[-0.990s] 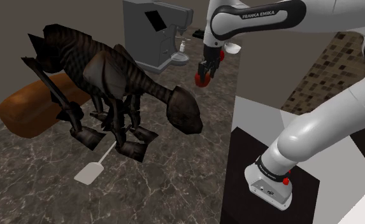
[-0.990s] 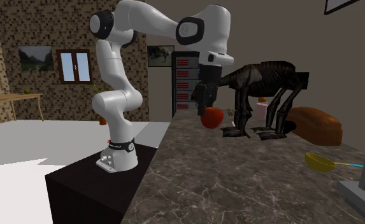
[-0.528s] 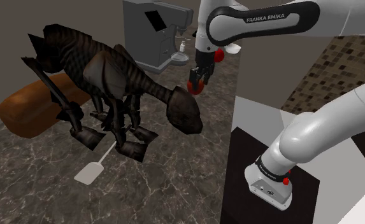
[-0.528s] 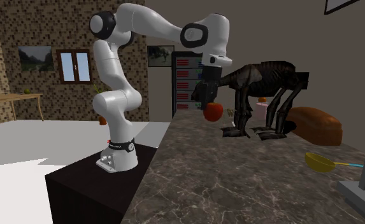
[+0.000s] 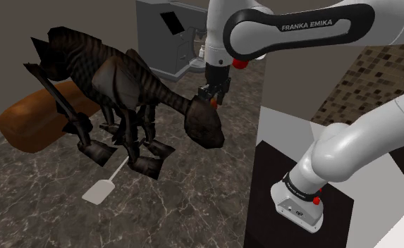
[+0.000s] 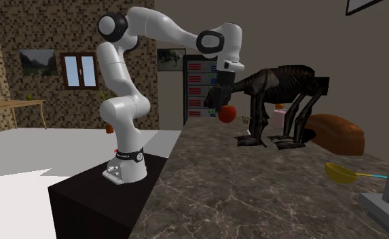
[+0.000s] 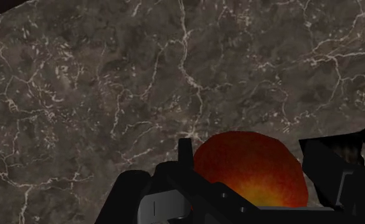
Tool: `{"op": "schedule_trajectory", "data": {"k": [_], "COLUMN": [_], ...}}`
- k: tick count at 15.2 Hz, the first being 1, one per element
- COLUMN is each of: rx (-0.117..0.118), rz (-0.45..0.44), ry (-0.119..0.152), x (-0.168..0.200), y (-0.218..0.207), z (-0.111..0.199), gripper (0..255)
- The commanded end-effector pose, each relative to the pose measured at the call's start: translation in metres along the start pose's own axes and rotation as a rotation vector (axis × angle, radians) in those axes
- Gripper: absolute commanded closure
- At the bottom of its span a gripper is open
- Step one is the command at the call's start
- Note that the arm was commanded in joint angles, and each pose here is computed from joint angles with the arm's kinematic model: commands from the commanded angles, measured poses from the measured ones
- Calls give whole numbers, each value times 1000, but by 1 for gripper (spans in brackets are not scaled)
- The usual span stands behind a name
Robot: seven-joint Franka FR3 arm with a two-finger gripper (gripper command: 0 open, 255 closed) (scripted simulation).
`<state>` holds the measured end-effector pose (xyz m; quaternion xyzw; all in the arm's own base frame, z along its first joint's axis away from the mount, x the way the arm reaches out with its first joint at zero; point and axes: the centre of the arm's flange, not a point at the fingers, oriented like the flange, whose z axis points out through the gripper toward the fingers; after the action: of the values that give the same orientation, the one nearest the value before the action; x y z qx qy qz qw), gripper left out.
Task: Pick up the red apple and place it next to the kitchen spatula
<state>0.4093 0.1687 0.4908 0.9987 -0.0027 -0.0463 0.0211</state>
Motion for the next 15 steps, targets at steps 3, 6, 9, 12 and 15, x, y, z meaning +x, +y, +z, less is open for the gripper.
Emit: {"op": "schedule_trajectory", "data": {"k": [3, 6, 9, 12, 15], "rx": [0, 0, 0, 0, 0], "rz": [2, 2, 2, 2, 2], "ry": [0, 0, 0, 0, 0], "x": [-19, -32, -44, -57, -69], "y": [-51, -88, -126, -163, -201], "z": [1, 0, 0, -1, -1], "gripper": [255, 255, 255, 255, 255]}}
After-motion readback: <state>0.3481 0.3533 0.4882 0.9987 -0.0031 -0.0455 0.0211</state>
